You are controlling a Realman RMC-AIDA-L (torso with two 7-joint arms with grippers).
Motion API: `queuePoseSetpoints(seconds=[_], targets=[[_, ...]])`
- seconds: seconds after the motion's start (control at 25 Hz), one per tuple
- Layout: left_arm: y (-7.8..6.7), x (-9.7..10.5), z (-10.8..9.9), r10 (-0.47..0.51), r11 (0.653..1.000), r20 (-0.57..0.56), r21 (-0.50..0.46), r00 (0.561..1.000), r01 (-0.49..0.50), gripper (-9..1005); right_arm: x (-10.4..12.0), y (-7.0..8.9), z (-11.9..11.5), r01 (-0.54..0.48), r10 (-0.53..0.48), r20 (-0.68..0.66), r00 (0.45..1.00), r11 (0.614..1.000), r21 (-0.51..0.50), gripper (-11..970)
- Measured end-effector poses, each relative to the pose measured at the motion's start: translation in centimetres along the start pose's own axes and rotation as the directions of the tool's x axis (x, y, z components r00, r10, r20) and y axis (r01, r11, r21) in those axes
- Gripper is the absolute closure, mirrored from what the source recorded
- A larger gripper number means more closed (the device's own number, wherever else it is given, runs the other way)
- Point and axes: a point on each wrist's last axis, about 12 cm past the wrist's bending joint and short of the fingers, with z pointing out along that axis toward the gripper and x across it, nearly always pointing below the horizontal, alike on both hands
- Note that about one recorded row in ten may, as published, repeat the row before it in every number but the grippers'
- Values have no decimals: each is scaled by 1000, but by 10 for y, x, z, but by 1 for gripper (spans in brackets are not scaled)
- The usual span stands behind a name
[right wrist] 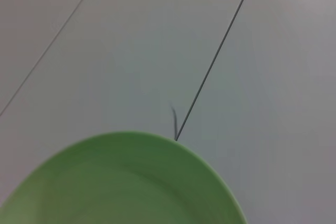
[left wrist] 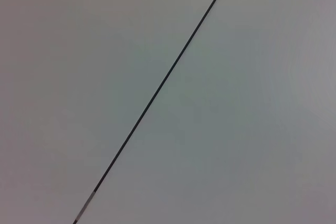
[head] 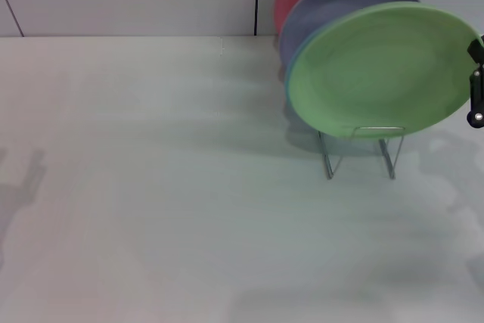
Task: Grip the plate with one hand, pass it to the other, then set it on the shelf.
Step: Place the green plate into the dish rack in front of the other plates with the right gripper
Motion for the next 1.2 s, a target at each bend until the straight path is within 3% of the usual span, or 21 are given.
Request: queuePoseSetpoints(seconds=[1.2], targets=[[0,-2,1,-23,1000,9,12,1000,23,249,4,8,-6,19,-20,-43,999,999,-33,940]])
